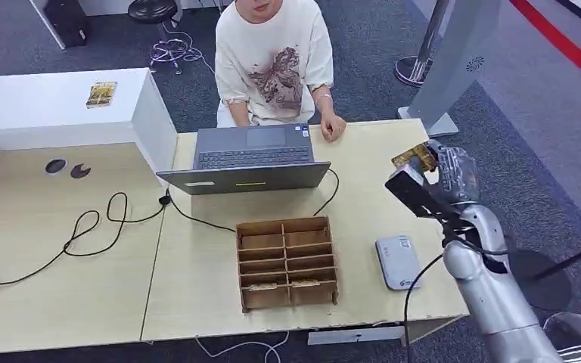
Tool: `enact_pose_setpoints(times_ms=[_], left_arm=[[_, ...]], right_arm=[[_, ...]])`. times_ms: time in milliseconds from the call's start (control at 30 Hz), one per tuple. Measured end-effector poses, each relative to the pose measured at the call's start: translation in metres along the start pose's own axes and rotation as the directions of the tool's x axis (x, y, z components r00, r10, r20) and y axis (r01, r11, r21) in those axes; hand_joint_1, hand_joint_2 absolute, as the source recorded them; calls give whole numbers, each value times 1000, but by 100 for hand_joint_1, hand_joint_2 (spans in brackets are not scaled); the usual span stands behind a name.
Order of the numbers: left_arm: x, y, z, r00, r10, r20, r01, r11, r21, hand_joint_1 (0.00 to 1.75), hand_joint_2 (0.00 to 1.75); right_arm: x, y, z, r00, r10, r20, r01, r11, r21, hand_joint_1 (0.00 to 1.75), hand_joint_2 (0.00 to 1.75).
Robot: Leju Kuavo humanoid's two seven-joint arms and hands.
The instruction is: Pass the card to the sensor for recognition and then transmit it.
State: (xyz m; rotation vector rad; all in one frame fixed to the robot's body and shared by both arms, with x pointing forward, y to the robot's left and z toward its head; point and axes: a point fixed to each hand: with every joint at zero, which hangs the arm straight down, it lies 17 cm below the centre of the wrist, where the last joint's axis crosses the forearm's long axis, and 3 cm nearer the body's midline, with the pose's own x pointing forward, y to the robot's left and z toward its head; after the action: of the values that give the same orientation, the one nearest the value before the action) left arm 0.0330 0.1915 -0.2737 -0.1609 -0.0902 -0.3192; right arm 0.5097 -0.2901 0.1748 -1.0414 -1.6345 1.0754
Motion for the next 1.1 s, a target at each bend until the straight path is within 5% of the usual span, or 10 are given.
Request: enact_pose_setpoints(times_ms=[467, 1100], left_arm=[[-1, -3, 0, 999, -38, -6, 38, 999, -15, 0, 175], [-1, -6, 1, 998, -67, -7, 66, 997, -33, 0, 175]], right_arm=[[17, -37, -51, 987, 149, 52, -144, 985, -92, 175, 175], [-22, -23, -94, 969, 224, -107, -222, 975, 30, 175, 175]])
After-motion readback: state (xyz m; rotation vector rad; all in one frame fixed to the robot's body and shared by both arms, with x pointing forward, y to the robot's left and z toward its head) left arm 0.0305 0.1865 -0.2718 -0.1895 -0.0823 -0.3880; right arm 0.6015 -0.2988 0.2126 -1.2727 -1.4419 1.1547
